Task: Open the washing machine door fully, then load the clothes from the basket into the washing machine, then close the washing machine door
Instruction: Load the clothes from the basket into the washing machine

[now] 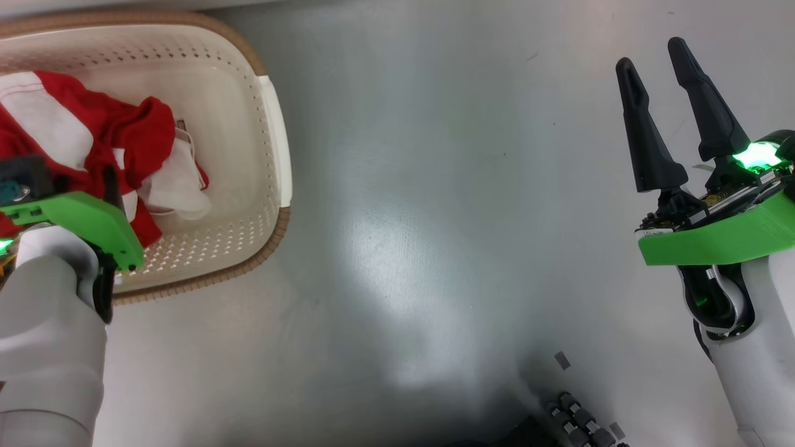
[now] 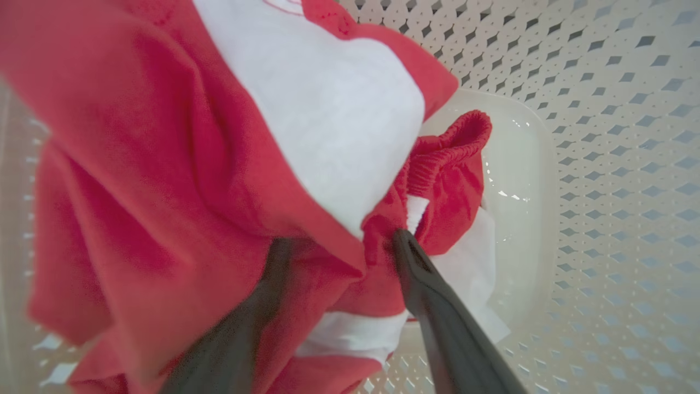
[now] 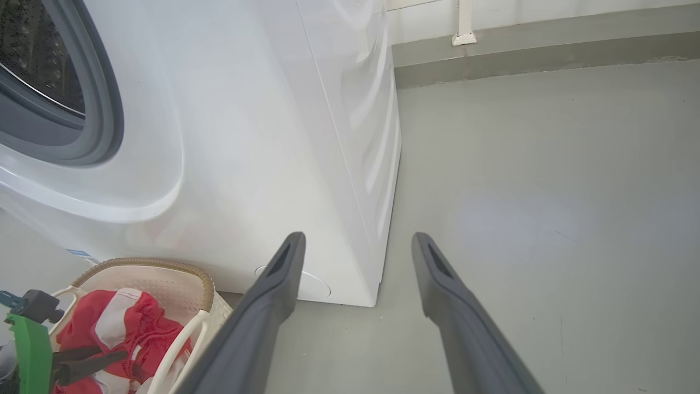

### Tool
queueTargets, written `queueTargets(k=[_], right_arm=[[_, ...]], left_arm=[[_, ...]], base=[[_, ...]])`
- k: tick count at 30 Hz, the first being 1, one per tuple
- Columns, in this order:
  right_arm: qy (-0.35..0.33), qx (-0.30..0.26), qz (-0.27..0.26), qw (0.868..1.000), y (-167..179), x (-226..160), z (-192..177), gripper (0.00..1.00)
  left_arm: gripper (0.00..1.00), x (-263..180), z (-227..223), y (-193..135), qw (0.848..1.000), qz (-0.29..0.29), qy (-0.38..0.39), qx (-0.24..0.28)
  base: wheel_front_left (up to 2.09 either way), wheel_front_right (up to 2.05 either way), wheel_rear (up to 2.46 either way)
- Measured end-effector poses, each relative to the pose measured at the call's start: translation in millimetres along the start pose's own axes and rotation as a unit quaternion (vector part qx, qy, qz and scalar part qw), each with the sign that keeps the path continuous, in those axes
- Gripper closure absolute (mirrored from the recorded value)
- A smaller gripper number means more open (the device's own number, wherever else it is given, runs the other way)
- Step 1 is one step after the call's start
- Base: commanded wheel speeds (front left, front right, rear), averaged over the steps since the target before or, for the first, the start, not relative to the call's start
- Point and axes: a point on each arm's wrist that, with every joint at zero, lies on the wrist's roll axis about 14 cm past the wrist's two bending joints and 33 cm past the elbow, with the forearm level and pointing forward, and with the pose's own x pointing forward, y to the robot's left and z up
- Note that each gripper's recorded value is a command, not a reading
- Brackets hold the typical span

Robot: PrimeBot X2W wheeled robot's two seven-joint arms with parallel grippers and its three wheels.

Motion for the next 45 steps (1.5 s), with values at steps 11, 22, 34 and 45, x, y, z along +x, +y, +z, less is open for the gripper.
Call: queueTargets(k=[11,22,34,45], right_arm=[[-0.001,-0.003,-0.005,1.000,-2.8,-3.2,3.2,0.00],[-0.007,-0.001,-0.002,1.000,0.6,-2.2,7.0,0.00],[-0.033,0.003,0.007,0.999,12.4,-4.7,32.5,0.00],[-0.070,0.004,0.024,0.997,29.8,-13.2,69.6,0.00]], left_arm=[[0.49,2.8,-13.3,-11.3,0.998,-0.014,0.054,0.011],[1.00,-1.5,-6.5,-9.1,0.999,-0.011,0.041,0.009],[1.00,-24.0,19.9,-17.8,0.999,-0.025,-0.028,-0.007],[1.00,-64.1,48.5,-27.0,0.995,-0.040,-0.094,-0.020]], base=[[0.00,0.00,0.00],[0.00,0.00,0.00],[0.00,0.00,0.00],[0.00,0.00,0.00]])
